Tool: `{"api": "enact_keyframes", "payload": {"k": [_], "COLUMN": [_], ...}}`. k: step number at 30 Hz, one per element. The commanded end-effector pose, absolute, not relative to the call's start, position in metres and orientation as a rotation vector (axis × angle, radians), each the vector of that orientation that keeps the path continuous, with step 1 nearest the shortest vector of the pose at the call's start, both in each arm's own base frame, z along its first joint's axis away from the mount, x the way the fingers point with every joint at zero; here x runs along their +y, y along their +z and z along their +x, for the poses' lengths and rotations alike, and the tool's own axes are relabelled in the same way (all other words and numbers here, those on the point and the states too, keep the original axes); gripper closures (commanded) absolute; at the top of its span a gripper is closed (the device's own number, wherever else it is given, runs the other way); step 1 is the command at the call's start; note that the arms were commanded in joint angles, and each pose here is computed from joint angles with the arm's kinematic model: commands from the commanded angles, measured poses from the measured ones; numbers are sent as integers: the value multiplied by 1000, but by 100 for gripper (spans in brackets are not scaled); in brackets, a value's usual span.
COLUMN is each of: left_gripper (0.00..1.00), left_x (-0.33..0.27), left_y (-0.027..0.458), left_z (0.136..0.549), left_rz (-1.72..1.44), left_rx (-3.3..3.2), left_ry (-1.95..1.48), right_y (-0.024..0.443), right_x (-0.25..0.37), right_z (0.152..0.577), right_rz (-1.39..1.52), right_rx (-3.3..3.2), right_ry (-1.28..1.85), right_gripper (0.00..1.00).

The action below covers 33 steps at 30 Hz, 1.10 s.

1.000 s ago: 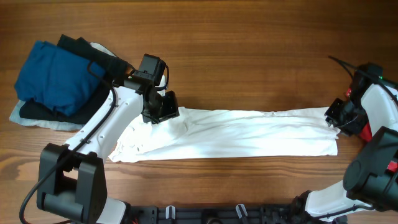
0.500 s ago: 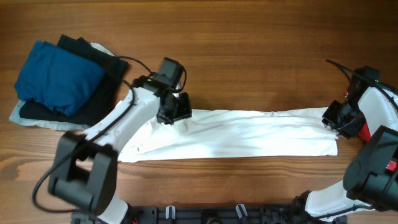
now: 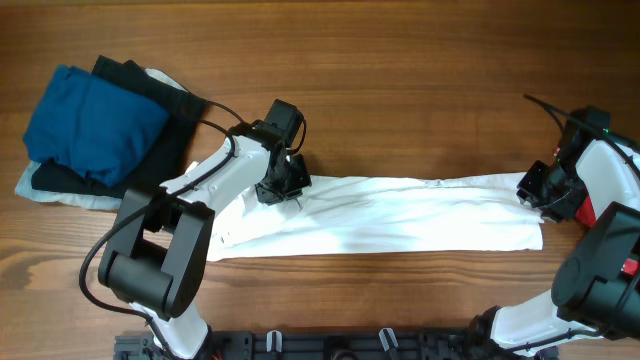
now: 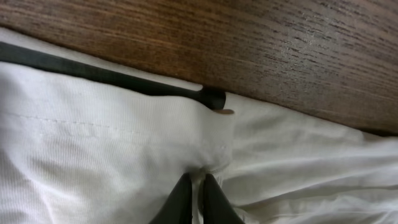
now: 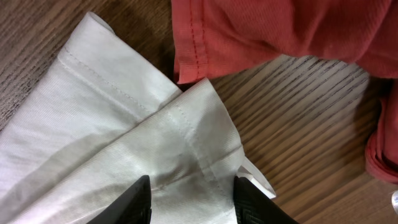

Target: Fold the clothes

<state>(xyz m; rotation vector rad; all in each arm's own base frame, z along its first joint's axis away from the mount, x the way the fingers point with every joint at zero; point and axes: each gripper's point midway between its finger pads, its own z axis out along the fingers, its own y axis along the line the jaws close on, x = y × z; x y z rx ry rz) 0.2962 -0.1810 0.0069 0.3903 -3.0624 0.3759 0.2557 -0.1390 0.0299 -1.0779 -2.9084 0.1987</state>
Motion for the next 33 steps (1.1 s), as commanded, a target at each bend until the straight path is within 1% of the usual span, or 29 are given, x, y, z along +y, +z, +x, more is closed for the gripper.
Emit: {"api": "enact_keyframes", "payload": {"k": [1,3,6,7,8,9,10,11,12,20,22,25,28,29,30,31,33], "left_gripper": [96,96,96,89,74,68,70,75,77,78,77,74,75,78,87,92,94], "left_x": [-181,-181,-180,-181,-182,-183,-182,-178,-175,-175,-176,-176,-176,-176,-176,-176,-175], "left_y": [6,8,22,27,28,28,27,26,24,10,3,-6,-7,-7,-7,-7,-6], "left_z": [299,300,312,317,320,322,322,323,324,331,329,325,325,325,325,324,322], "left_rz": [396,396,406,410,411,410,411,418,423,432,426,418,417,417,417,417,416], "left_rx": [-3072,-3076,-3130,-3150,-3160,-3167,-3169,-3180,-3191,-3201,-3191,-3171,-3168,-3168,-3167,-3165,-3160], "left_ry": [363,368,410,436,449,457,447,417,393,368,355,329,325,326,324,322,316], "right_y": [30,30,30,30,30,29,29,29,29,29,29,29,29,29,29,29,29], "right_x": [-134,-134,-135,-135,-135,-135,-134,-134,-134,-134,-134,-134,-134,-134,-134,-134,-134], "right_z": [256,256,257,257,257,258,258,258,258,258,257,258,258,258,258,258,258], "right_rz": [-1076,-1076,-1079,-1079,-1080,-1081,-1079,-1080,-1081,-1080,-1079,-1079,-1080,-1080,-1080,-1080,-1080], "right_rx": [-2915,-2915,-2918,-2919,-2921,-2922,-2922,-2922,-2922,-2920,-2920,-2922,-2922,-2922,-2922,-2922,-2922], "right_ry": [168,168,168,168,168,163,163,162,158,157,157,157,157,157,157,157,157], "right_gripper": [57,57,57,57,57,57,57,57,57,57,57,57,57,57,57,57,57]}}
